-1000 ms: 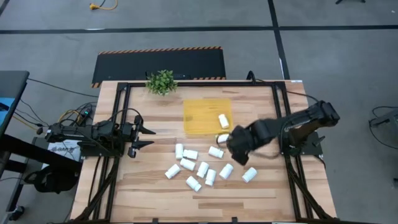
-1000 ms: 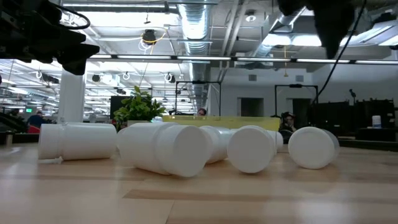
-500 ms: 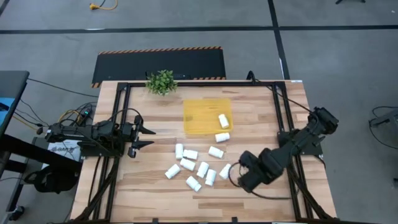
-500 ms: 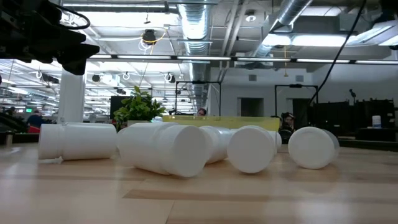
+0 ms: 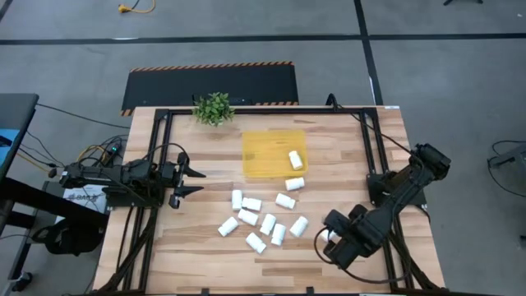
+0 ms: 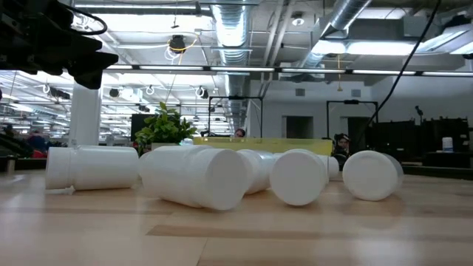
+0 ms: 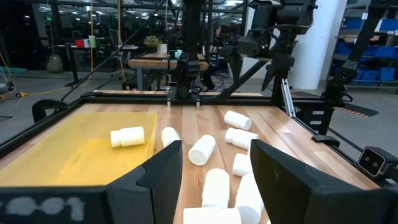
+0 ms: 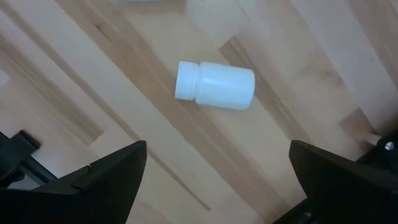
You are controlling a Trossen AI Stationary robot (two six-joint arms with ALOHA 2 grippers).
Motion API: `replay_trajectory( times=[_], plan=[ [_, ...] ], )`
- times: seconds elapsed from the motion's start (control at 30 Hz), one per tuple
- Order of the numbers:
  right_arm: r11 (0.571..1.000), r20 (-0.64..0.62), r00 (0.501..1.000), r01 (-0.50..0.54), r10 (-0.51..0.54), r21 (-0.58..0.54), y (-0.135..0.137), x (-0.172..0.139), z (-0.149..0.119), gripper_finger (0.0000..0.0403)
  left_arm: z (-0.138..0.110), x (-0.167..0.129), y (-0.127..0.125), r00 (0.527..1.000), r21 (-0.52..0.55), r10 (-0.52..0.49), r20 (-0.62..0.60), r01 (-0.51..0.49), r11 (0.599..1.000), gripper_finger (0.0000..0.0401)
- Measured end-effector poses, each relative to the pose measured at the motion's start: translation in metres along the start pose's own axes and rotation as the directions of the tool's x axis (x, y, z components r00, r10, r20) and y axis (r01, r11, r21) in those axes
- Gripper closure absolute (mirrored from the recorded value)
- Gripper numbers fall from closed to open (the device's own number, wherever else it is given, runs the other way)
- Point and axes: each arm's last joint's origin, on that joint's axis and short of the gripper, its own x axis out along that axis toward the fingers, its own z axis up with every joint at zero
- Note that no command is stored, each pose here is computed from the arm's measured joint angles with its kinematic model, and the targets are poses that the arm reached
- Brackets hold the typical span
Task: Pick and place pill bottles into a basket
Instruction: Put the white pill bottle into the yellow bin
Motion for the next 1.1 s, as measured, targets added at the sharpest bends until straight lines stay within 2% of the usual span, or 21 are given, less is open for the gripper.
replay_trajectory(
  times=[0.53,0.8,1.1],
  plan=[
    [1.0,0.005,1.0,-0.004,0.004,-0.03,0.0004,0.0001,0.0009,0.0017,0.0001,0.0,0.0,1.0,0.0,0.0,0.0,0.0,1.0,0.0224],
    [0.999,0.01,0.999,-0.039,0.04,-0.026,0.0038,0.0,0.0016,0.0016,0.0001,0.0,-0.0001,1.0,0.0,0.0,0.0,0.0,1.0,0.0224],
    [0.999,0.01,0.999,-0.044,0.044,-0.027,0.0042,0.0,0.0017,0.0017,-0.0003,-0.0001,-0.005,0.999,-0.002,-0.049,-0.003,0.049,0.999,0.0224]
  ],
)
